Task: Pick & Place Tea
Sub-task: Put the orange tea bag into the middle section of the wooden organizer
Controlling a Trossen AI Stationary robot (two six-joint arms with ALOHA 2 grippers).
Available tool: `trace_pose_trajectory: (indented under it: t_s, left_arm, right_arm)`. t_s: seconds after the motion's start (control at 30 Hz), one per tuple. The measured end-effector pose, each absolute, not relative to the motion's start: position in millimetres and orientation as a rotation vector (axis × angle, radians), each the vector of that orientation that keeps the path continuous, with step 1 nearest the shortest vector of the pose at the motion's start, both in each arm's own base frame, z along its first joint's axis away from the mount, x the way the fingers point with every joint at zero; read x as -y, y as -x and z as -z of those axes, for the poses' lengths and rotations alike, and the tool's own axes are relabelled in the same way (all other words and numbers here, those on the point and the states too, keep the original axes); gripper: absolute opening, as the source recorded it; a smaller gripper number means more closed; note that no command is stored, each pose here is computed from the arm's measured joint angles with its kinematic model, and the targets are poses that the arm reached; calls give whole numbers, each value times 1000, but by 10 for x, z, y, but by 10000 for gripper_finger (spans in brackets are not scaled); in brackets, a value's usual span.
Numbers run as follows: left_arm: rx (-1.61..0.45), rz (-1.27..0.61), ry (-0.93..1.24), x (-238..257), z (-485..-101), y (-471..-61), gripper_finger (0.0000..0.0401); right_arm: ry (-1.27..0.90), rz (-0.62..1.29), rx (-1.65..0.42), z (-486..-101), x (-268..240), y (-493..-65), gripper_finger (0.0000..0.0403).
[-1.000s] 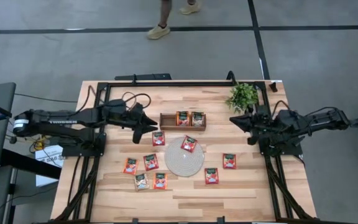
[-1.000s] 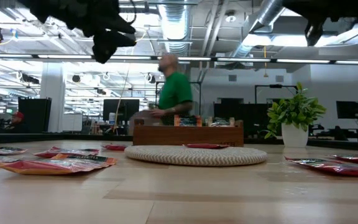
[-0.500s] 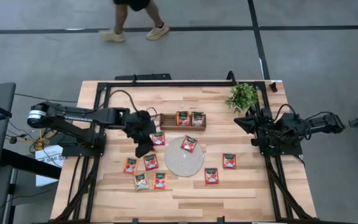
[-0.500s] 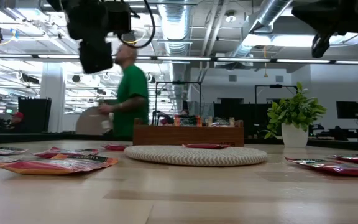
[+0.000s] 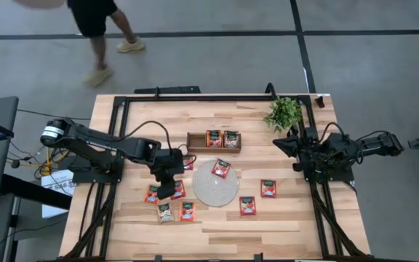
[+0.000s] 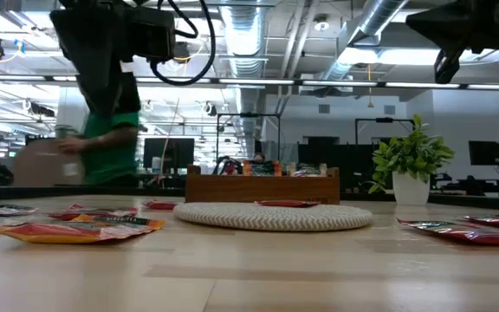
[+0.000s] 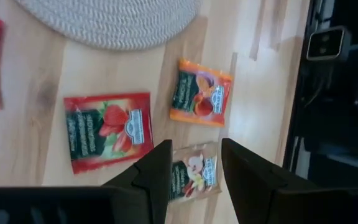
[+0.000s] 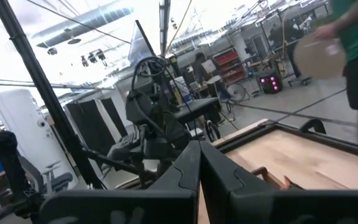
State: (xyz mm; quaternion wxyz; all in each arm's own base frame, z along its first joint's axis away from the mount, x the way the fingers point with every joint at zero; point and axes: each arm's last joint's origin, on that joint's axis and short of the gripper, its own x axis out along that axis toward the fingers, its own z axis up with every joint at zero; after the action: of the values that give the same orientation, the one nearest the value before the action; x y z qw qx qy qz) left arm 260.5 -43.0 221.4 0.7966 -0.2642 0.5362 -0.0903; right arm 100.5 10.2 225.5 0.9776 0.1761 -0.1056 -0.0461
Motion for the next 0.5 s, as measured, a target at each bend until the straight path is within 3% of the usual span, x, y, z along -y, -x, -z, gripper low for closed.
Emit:
trace_pose_trajectory:
  t_s: [0.3,0.5]
  left_arm:
    - [-1414,30,371,441,-2094,-2322,131]
    - [-1488,55,260,443,-1897,-2185,131]
  right_arm:
    - [-378,98,177,-2219,-103,-1012,0]
    - [-379,98,175,-2216,-103,-1012,0]
